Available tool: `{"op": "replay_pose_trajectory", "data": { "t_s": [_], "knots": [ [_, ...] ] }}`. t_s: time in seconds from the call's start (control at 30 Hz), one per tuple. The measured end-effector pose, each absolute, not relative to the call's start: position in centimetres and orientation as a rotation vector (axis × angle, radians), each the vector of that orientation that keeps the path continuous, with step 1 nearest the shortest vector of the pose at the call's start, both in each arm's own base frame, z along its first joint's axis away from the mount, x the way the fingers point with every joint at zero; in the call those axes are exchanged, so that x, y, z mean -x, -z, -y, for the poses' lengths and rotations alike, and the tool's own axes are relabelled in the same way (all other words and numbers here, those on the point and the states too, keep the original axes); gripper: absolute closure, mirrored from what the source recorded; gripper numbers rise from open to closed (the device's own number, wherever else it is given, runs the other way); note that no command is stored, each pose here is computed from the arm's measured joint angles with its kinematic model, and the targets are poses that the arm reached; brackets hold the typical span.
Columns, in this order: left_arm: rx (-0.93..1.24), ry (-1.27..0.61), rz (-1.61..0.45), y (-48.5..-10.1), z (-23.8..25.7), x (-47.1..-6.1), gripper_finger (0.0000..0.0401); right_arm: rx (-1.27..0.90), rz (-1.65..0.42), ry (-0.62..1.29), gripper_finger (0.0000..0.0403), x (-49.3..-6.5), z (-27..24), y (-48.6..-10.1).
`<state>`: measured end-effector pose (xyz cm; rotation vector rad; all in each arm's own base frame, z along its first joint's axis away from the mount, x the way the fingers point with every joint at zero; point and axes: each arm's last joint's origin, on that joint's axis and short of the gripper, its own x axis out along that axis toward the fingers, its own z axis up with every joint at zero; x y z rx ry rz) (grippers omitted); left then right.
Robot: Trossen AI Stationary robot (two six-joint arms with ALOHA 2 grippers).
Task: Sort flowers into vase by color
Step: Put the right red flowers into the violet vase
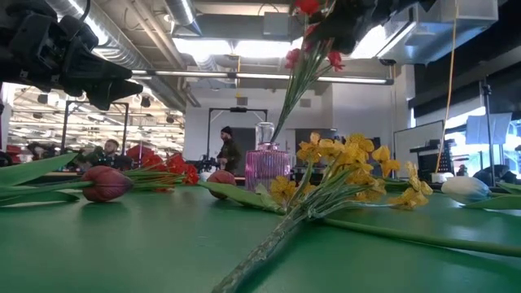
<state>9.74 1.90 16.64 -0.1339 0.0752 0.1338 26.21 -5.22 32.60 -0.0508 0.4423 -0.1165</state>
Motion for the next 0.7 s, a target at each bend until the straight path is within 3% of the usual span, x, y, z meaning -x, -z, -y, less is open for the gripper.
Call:
{"op": "replay_pose_trajectory", "data": {
  "t_s": [0.33,0.7],
  "knots": [
    [0.134,-0.134,-0.075,-16.6,-1.9,-9.7,0.0177,0.081,-0.446,0.154,0.0125,-25.9,5.3,-35.1],
    [0.134,-0.134,-0.075,-16.6,-1.9,-9.7,0.0177,0.053,-0.511,0.145,0.0124,-27.1,5.5,-33.6]
  ]
}}
